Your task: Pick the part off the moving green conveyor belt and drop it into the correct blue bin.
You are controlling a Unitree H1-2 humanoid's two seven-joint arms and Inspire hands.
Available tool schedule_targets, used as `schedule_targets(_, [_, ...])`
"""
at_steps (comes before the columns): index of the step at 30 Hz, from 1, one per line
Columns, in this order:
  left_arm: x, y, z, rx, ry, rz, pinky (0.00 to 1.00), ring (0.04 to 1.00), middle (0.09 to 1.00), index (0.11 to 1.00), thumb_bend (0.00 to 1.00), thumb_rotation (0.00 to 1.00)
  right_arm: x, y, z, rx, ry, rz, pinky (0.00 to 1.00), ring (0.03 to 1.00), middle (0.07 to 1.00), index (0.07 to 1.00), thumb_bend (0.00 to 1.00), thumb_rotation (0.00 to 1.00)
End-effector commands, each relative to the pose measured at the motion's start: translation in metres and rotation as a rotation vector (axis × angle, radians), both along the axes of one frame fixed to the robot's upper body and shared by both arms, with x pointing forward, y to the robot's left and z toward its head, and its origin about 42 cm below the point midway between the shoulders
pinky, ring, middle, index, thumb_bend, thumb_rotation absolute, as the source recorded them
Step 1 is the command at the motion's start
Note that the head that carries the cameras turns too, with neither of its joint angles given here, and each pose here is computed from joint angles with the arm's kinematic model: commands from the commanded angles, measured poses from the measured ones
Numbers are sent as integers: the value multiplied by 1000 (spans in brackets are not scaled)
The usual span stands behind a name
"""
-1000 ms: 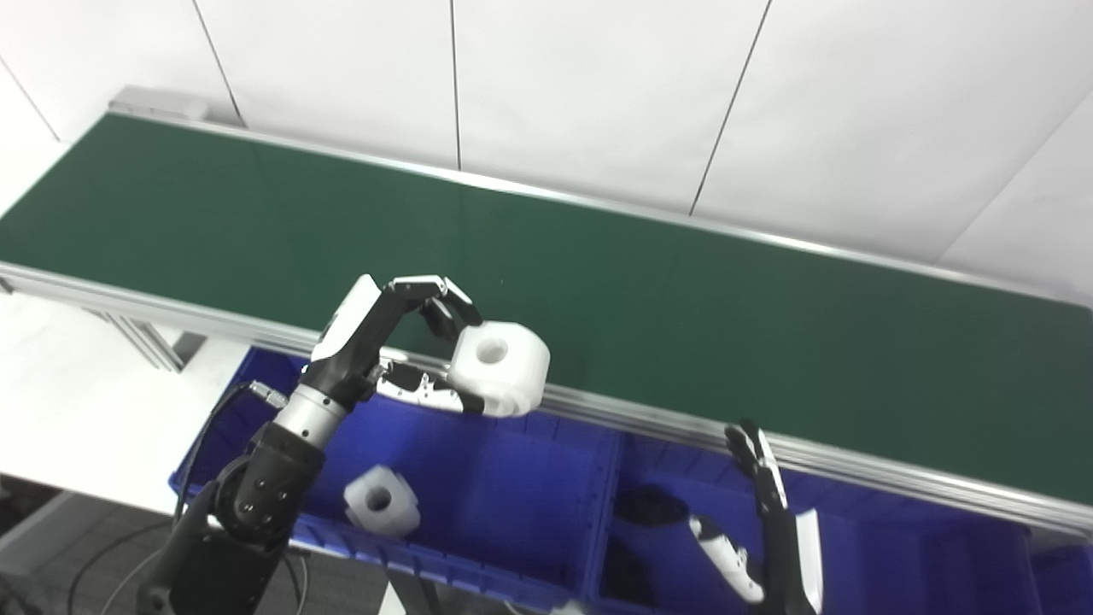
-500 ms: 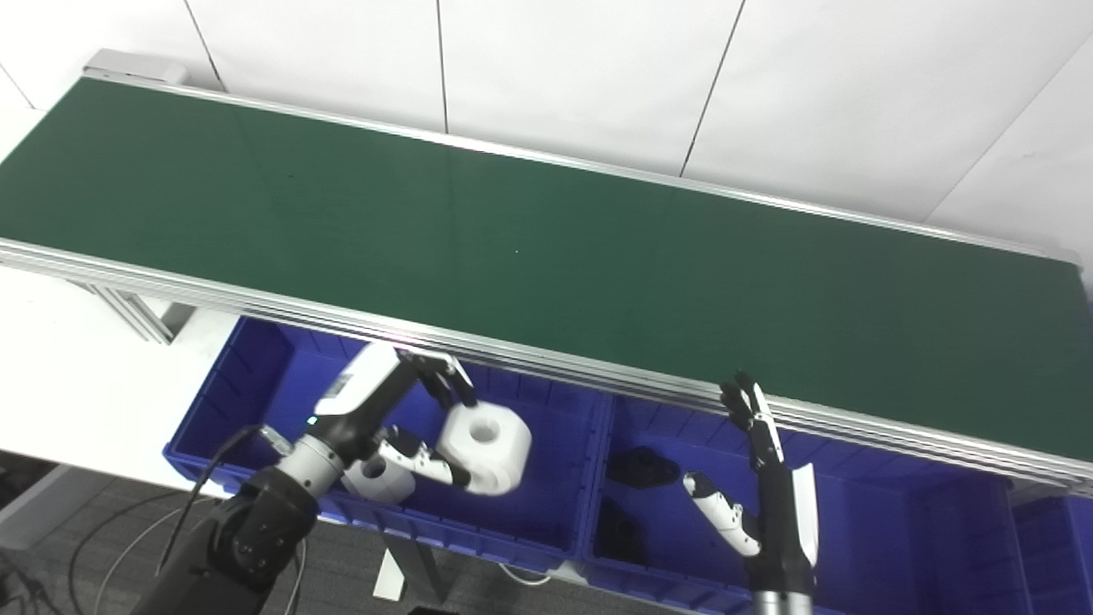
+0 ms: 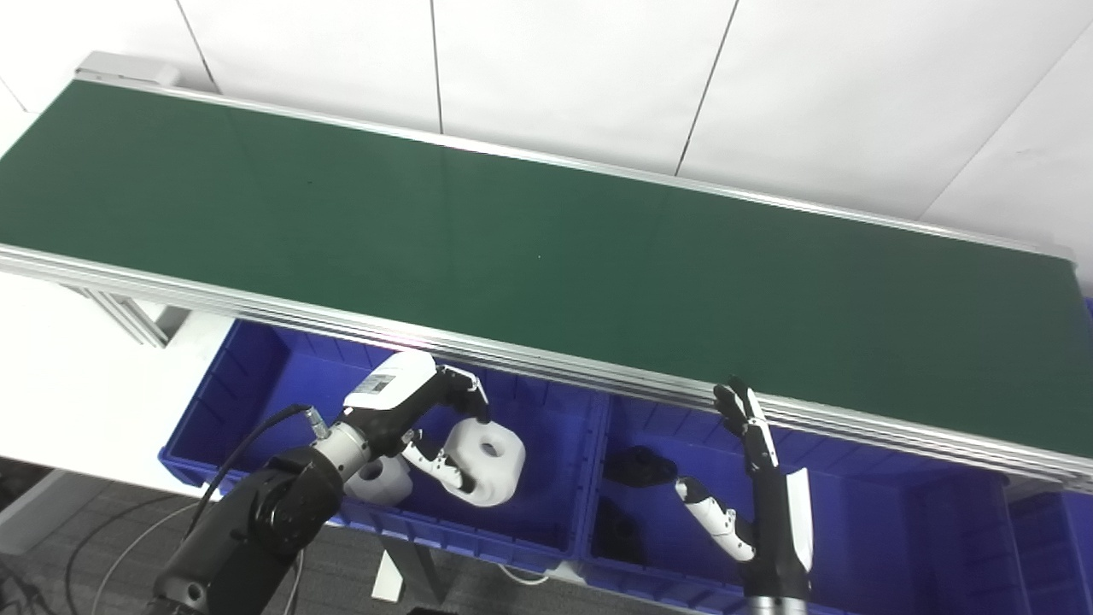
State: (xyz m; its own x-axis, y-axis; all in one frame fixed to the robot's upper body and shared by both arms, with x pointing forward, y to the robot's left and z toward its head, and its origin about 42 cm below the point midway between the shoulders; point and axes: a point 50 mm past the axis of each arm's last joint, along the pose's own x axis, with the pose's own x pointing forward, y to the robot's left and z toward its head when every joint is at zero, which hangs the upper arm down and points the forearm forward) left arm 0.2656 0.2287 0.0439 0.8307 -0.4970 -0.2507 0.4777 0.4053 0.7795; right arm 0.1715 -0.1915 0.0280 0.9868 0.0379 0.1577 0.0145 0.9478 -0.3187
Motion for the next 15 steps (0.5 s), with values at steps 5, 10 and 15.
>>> schedule_targets(5, [-5,-8,26,-145,25,19,996,1000,1000,999,913,654,3,3,9,16,-61,13,866,875,891,950,786,813])
schedule_targets(10, [-15,-34,41,-457,105,-3,940,1000,1000,1000,918,613,0,2,7,27,-39,20,884,885,896,952,811,806])
schedule_targets(15, [-24,-67,44,-679,210,-88,994,1000,1000,1000,978,630,-4,1,4,15,-23,26,890,886,894,957,836,808])
